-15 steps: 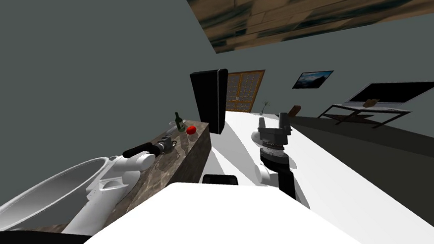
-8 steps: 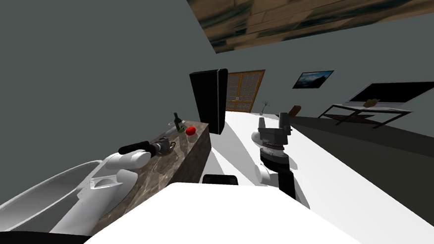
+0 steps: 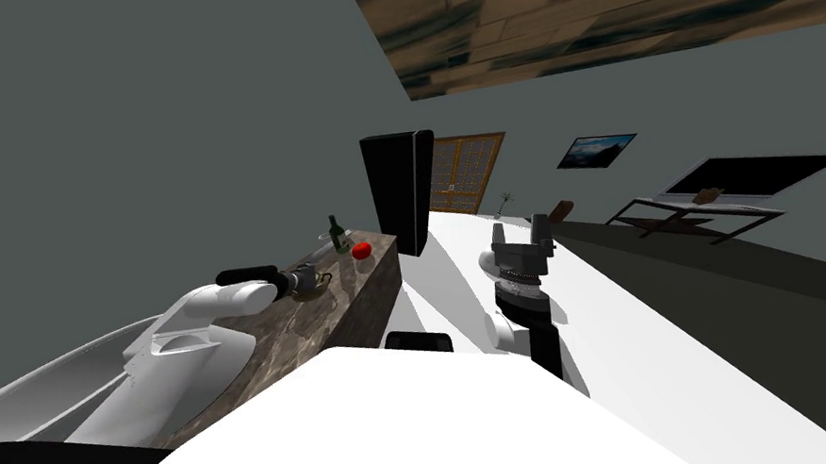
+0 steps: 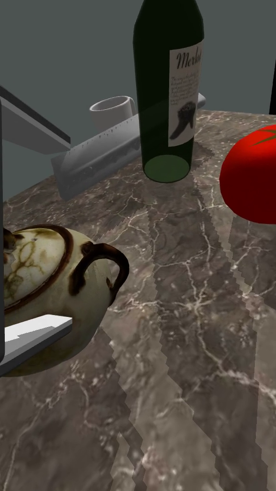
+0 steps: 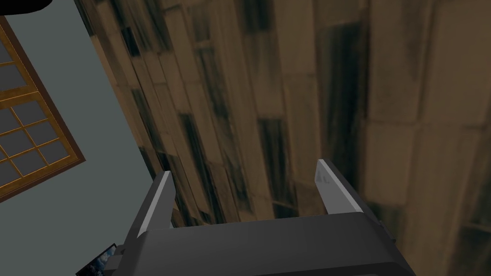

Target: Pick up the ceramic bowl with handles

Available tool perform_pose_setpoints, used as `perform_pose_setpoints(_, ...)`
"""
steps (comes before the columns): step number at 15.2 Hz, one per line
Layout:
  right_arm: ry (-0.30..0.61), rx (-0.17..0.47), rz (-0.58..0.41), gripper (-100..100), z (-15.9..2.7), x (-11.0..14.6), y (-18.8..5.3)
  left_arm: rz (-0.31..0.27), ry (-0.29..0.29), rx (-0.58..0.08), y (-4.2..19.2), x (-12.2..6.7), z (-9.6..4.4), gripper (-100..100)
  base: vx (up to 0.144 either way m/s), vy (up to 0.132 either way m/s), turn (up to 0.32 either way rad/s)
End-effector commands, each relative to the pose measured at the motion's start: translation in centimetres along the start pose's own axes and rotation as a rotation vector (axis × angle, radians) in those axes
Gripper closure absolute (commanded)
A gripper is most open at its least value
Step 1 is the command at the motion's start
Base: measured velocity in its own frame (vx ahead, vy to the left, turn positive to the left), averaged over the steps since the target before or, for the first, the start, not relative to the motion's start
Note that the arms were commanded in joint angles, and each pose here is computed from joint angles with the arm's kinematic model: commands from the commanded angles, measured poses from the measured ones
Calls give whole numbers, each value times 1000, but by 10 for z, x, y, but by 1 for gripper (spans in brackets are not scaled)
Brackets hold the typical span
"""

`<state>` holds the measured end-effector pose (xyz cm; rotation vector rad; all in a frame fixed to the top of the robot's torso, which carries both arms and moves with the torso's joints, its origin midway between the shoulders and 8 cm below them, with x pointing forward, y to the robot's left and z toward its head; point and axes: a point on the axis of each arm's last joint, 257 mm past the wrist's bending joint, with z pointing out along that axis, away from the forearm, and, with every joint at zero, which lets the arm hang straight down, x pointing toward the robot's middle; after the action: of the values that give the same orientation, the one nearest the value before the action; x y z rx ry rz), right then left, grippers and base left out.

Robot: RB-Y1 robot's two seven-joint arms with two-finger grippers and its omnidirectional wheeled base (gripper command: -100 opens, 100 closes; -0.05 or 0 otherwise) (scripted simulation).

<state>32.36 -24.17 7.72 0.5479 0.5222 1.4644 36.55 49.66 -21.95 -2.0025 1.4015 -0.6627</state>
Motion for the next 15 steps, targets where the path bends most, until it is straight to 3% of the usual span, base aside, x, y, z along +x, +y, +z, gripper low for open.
perform_pose_setpoints(1,0,0,0,0,0,0,0,-4,-10,-34,6,-4,-1,-100,26,4,0)
perform_pose_setpoints(15,0,0,0,0,0,0,0,-44,-70,-248,23,-38,-30,-100,37,9,-2)
